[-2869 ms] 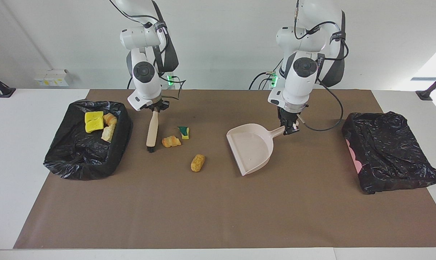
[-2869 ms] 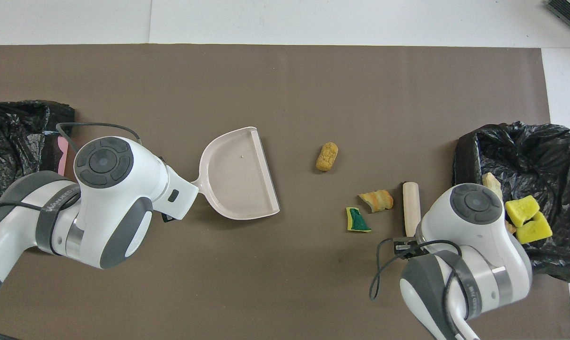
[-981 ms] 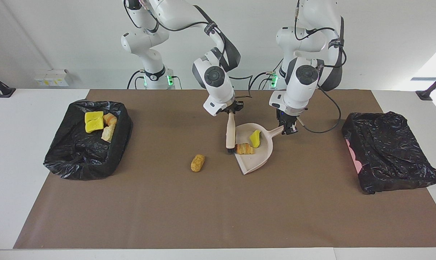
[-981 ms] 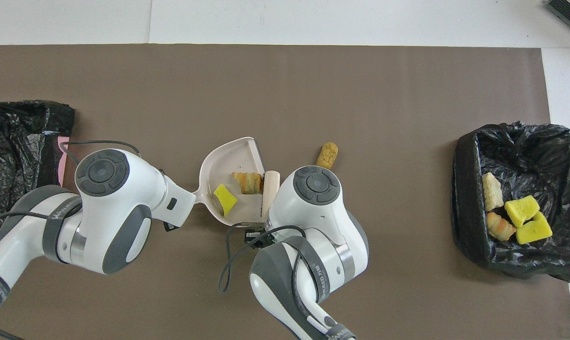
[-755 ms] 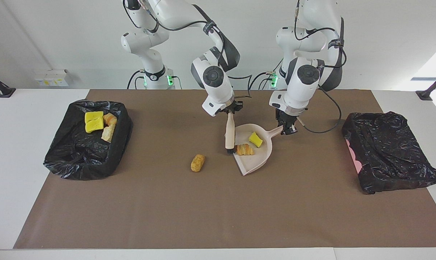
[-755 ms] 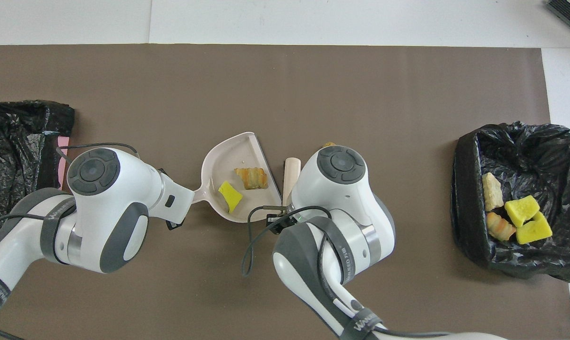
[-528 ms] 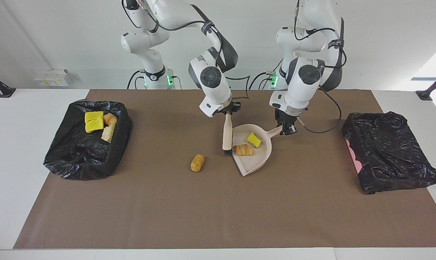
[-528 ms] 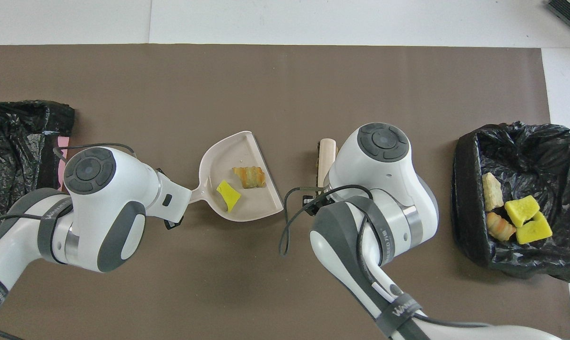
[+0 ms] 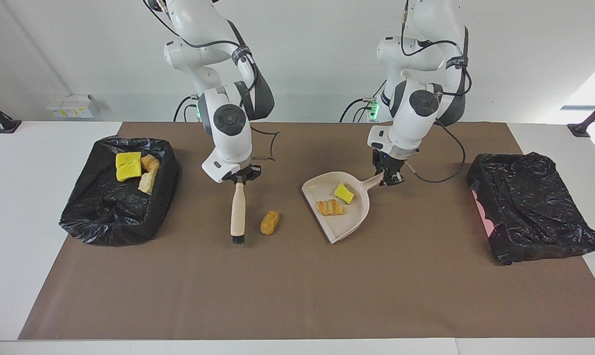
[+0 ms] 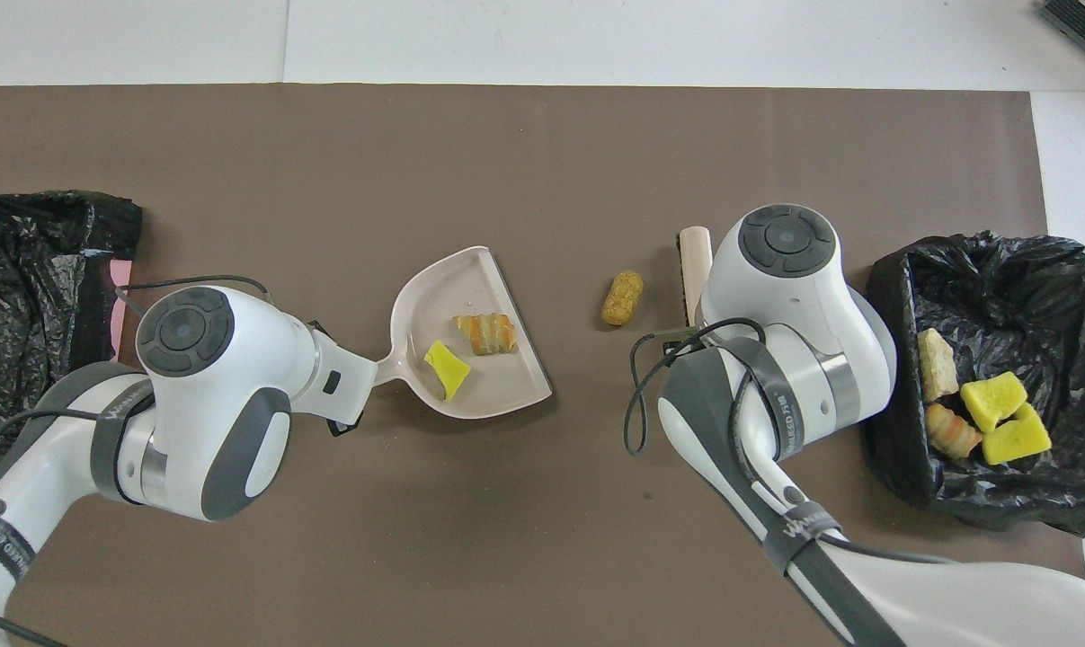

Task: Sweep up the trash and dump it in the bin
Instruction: 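Sweep the last tan piece into the dustpan with the right gripper, then carry the loaded dustpan to the bin nearest the left gripper and tip it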

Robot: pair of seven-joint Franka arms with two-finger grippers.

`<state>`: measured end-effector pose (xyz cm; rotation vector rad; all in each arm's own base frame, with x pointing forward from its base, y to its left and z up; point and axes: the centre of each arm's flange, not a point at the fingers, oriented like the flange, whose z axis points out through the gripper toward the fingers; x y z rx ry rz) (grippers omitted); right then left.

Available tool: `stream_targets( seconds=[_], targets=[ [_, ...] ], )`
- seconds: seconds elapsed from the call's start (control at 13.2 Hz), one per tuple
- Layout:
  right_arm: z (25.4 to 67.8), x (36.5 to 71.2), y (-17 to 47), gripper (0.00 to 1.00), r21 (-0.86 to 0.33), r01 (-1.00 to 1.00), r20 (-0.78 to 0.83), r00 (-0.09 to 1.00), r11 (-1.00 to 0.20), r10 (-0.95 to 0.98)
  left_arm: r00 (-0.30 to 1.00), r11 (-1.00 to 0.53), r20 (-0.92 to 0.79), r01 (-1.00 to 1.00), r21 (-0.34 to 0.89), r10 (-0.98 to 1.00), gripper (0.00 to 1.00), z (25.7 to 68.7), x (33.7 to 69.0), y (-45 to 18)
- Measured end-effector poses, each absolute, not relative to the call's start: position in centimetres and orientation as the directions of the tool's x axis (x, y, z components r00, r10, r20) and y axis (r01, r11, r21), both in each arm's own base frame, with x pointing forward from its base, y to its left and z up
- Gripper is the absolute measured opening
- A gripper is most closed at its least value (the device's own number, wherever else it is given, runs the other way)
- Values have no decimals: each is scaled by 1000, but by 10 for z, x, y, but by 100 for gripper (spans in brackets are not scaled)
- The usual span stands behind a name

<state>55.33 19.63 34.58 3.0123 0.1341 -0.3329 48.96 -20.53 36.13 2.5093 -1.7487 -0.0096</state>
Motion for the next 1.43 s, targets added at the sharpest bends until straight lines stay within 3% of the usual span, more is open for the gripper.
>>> stream_targets(
  seconds=[0.38, 0.75, 1.13, 1.43],
  targets=[
    [325, 513, 292, 25, 78, 311, -239, 928, -947, 286, 350, -347, 43, -935, 72, -936, 31, 360, 489, -208],
    [336, 460, 371, 25, -122, 457, -251, 845, -881, 473, 352, -349, 37, -934, 78, -935, 31, 356, 487, -206],
    [339, 476, 348, 25, -135, 411, -263, 863, -902, 432, 365, -362, 36, -929, 81, -930, 31, 355, 487, -204],
    [393, 501, 277, 25, -135, 334, -309, 880, -933, 360, 458, -454, 30, -887, 84, -889, 31, 356, 491, -197]
  ],
)
